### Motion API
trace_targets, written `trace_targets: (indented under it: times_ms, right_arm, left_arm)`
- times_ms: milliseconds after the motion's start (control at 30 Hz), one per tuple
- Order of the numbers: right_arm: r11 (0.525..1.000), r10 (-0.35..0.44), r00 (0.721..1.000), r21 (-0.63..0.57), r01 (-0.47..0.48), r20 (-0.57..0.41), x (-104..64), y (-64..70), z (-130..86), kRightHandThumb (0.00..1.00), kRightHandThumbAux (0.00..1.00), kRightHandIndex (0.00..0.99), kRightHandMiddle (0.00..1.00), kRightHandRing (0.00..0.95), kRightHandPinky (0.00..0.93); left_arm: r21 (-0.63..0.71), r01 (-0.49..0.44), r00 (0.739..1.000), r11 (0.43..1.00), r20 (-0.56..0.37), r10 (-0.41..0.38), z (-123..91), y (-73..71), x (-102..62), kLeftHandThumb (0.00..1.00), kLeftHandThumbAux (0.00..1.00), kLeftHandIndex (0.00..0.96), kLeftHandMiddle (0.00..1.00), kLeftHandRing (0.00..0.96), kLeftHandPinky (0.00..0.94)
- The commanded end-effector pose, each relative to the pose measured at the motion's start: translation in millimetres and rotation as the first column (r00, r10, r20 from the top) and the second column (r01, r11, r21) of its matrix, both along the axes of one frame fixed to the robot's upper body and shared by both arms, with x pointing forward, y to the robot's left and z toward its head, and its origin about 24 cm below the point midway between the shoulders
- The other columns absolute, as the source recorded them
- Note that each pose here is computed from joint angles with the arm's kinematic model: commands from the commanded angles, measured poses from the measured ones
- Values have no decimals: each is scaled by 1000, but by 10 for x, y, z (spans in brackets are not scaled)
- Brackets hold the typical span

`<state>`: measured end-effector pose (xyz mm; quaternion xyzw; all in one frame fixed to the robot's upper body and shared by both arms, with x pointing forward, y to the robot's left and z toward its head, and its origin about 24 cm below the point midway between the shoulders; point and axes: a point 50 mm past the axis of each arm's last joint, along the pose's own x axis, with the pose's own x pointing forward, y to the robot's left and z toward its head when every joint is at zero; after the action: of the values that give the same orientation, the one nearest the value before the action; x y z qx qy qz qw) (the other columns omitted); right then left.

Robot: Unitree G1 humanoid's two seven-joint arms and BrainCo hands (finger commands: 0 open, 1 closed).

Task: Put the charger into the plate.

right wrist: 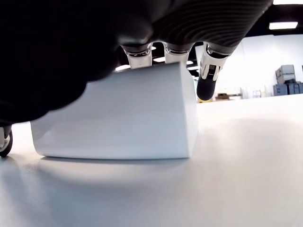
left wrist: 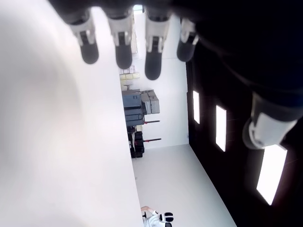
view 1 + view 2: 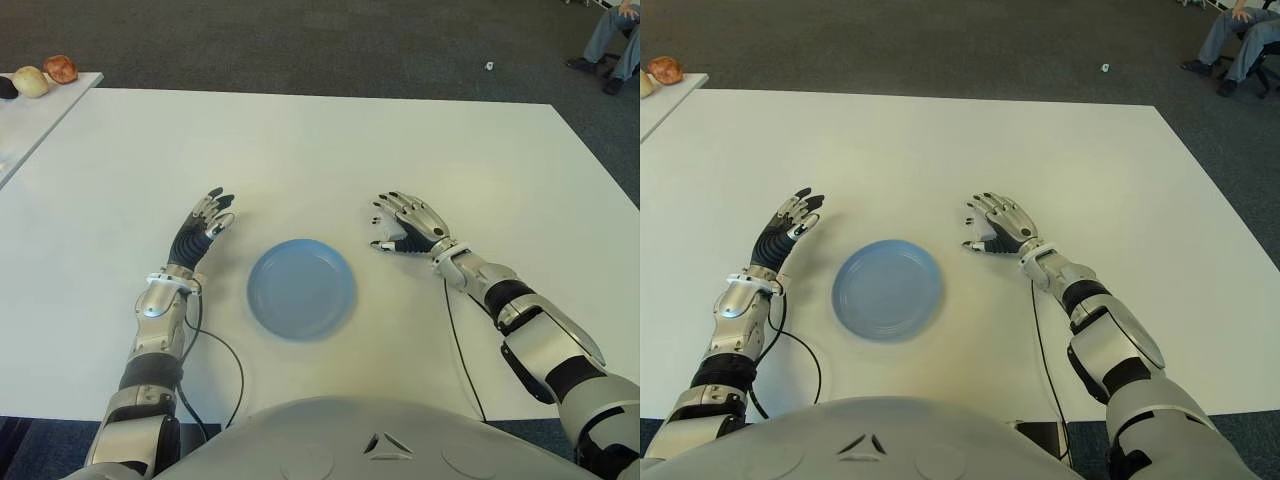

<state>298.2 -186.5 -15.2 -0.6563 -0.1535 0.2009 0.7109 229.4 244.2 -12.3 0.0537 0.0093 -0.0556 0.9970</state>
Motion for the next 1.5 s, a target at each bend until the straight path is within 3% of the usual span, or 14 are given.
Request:
trace_targets:
  times_ms: [33,633,800,1100,1367,1500]
  right_arm:
    - [999,11,1000,-48,-11,4,-47,-32,-60,308,304,0,0,0,23]
    - [992,63,994,-119,-52,94,-125,-76,-114,305,317,9,0,0,70]
    - [992,70,992,-109,-58,109,-142,-76,-118,319,317,35,22,56,196]
    - [995,24,999,-93,-20,44,-146,-86,-156,405,317,68,103,199,379]
    - [998,-20,1000,-58,18,-19,-143,-79,-176,460,353,95,181,275,429]
    - [999,-33,998,-37,32,-50,-146,-77,-183,481,381,106,211,294,402]
  left_arm:
    - [-1,7,1000,1000,-12,-7,-2,33,-31,0,514,36,153,98,0]
    - [5,25,1000,1000,-4,-25,32,60,-57,0,501,39,164,111,0]
    - [6,28,1000,1000,-4,-28,34,60,-57,0,499,41,166,112,0]
    - [-6,32,999,999,0,-32,37,67,-56,0,502,50,167,115,1]
    - [-21,34,999,999,-1,-34,42,87,-52,0,501,56,165,115,14]
    - [-31,37,999,999,-1,-37,47,94,-48,0,496,63,166,119,23]
